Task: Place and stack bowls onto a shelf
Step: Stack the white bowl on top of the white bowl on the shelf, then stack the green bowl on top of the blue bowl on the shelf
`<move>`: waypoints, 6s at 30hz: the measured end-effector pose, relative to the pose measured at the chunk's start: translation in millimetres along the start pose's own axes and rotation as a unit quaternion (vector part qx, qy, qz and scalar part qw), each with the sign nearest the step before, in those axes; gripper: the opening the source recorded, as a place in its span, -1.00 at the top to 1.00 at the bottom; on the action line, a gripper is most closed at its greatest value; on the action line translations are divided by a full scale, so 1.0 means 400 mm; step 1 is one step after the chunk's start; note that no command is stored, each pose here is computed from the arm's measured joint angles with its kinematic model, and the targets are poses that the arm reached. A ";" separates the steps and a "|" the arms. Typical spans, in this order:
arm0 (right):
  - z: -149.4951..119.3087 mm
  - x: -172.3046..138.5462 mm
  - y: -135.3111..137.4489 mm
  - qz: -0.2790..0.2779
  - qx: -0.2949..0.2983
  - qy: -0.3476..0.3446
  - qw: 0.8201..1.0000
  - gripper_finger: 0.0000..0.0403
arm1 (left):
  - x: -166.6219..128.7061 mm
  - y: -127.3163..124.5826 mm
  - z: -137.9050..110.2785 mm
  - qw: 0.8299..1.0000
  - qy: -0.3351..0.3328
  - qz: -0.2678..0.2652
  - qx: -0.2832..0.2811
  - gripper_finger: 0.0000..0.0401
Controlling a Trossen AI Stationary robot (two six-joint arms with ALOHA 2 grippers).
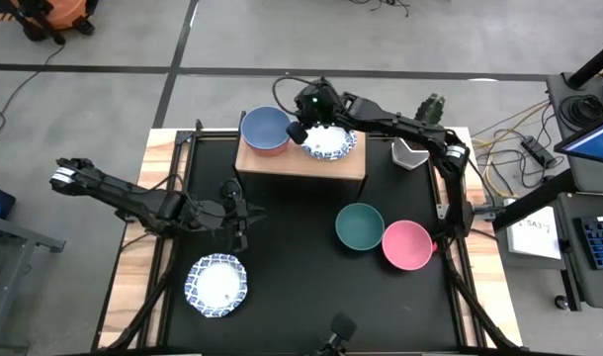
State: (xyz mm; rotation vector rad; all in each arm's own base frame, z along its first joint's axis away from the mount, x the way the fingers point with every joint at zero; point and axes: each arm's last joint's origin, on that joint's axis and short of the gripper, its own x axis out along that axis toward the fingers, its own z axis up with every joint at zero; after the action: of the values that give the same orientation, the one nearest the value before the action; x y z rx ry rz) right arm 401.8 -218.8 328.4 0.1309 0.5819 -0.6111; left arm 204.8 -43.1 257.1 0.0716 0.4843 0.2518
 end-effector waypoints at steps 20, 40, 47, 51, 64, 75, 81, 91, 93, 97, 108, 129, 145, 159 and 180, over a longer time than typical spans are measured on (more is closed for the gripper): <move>0.008 -0.259 0.180 0.091 -0.087 -0.002 0.992 0.91 | 0.000 0.000 0.002 1.000 -0.004 -0.001 -0.004 0.66; -0.488 -0.515 0.376 0.331 -0.131 -0.124 0.926 0.91 | 0.106 -0.068 0.058 0.998 -0.064 -0.016 0.001 0.66; -0.539 -0.557 0.306 0.336 -0.133 -0.164 0.918 0.91 | 0.197 -0.124 0.101 0.998 -0.042 -0.013 0.034 0.66; -0.542 -0.589 0.271 0.335 -0.147 -0.199 0.909 0.91 | 0.258 -0.161 0.120 0.997 -0.026 -0.025 0.067 0.66; -0.581 -0.649 0.187 0.327 -0.182 -0.257 0.891 0.91 | 0.420 -0.253 0.143 0.987 0.008 -0.061 0.148 0.66; -0.602 -0.690 0.140 0.363 -0.182 -0.294 0.865 0.91 | 0.469 -0.271 0.155 0.991 0.011 -0.066 0.120 0.64; -0.606 -0.692 0.137 0.364 -0.186 -0.294 0.864 0.91 | 0.489 -0.278 0.171 0.992 0.004 -0.062 0.111 0.46; -0.607 -0.703 0.132 0.388 -0.183 -0.300 0.852 0.91 | 0.556 -0.300 0.155 0.989 0.021 -0.066 0.127 0.08; -0.607 -0.702 0.133 0.388 -0.184 -0.298 0.853 0.91 | 0.568 -0.291 0.149 0.990 0.027 -0.070 0.123 0.07; -0.608 -0.701 0.133 0.389 -0.182 -0.297 0.853 0.91 | 0.602 -0.260 0.128 0.989 0.044 -0.081 0.117 0.08; -0.610 -0.699 0.133 0.388 -0.183 -0.291 0.855 0.91 | 0.641 -0.256 0.084 0.985 0.073 -0.098 0.120 0.28; -0.613 -0.697 0.133 0.386 -0.187 -0.284 0.857 0.91 | 0.499 -0.258 0.204 0.980 0.080 -0.130 0.128 0.99; -0.614 -0.695 0.133 0.384 -0.187 -0.281 0.859 0.91 | 0.061 0.027 0.413 0.969 0.136 0.026 0.202 1.00; -0.614 -0.694 0.133 0.383 -0.187 -0.279 0.860 0.91 | 0.066 0.375 0.377 0.977 0.198 0.065 0.036 1.00; -0.618 -0.692 0.134 0.383 -0.188 -0.270 0.863 0.91 | 0.106 0.397 0.360 0.970 0.226 0.082 0.044 0.65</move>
State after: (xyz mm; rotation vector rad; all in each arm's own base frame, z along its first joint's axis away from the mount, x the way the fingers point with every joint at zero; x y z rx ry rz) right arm 130.8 34.0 272.4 -0.1772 0.0589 0.2590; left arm 273.1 120.2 385.4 0.1429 0.9451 0.4131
